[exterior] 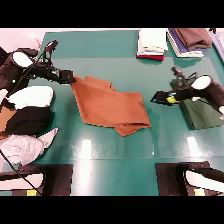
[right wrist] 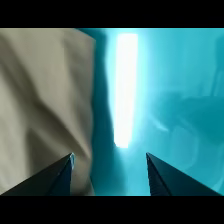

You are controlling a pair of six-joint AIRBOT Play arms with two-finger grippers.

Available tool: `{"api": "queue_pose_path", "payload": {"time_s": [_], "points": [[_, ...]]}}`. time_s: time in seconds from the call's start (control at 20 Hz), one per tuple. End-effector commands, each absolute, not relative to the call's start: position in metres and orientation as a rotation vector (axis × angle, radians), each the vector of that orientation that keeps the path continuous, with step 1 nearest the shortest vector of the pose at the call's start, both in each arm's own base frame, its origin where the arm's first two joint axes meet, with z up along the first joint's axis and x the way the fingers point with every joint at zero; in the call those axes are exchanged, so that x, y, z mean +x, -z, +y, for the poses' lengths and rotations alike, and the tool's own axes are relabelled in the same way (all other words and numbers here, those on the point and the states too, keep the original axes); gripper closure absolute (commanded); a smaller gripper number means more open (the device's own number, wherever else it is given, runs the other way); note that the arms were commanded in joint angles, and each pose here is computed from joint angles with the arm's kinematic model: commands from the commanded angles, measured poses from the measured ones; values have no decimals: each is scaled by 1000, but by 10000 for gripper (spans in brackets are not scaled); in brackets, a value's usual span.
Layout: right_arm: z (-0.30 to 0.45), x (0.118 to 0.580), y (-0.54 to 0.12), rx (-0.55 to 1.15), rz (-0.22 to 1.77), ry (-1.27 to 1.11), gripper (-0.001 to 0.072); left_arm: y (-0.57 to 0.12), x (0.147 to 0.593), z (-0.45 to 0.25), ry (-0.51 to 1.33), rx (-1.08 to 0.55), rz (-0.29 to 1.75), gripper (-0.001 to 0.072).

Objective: Fold the shirts.

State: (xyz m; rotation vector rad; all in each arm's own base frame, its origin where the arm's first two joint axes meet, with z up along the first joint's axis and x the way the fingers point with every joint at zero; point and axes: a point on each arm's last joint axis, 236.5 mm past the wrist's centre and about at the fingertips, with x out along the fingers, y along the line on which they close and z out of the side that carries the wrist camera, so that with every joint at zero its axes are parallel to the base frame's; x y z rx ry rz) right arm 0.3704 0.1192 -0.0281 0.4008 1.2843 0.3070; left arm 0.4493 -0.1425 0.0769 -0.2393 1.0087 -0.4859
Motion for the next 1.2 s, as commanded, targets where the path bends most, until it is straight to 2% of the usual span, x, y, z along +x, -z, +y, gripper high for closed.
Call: {"api": "queue_pose_path", "payload": {"time_s": [0.0,0.1,0.2,0.25,0.3,0.45,0.55,0.65,0.85,1.0,1.15], "points": [[163,392,60,392,1319,-375,187,-76,446,-142,489,-235,1026,685],[179,403,69,368,1335,-402,213,-76,444,-143,492,-235,1035,686],[186,411,77,352,1358,-418,318,-76,443,-143,493,-235,1036,685],[188,414,78,345,1368,-428,464,-76,443,-143,493,-235,1035,685],[189,416,76,328,1365,-446,676,-78,443,-143,494,-234,1033,685],[188,434,25,281,1236,-500,694,-115,446,-137,474,-214,944,686],[177,450,-62,232,1043,-527,694,-186,446,-128,451,-155,782,686],[159,445,-166,172,830,-527,694,-284,428,-121,447,-94,563,686],[127,376,-343,72,453,-502,694,-457,333,-114,460,-31,145,686],[103,316,-410,39,319,-434,694,-525,261,-109,460,-5,-58,686],[87,283,-439,43,250,-377,694,-554,226,-111,485,-11,-150,686]]}}
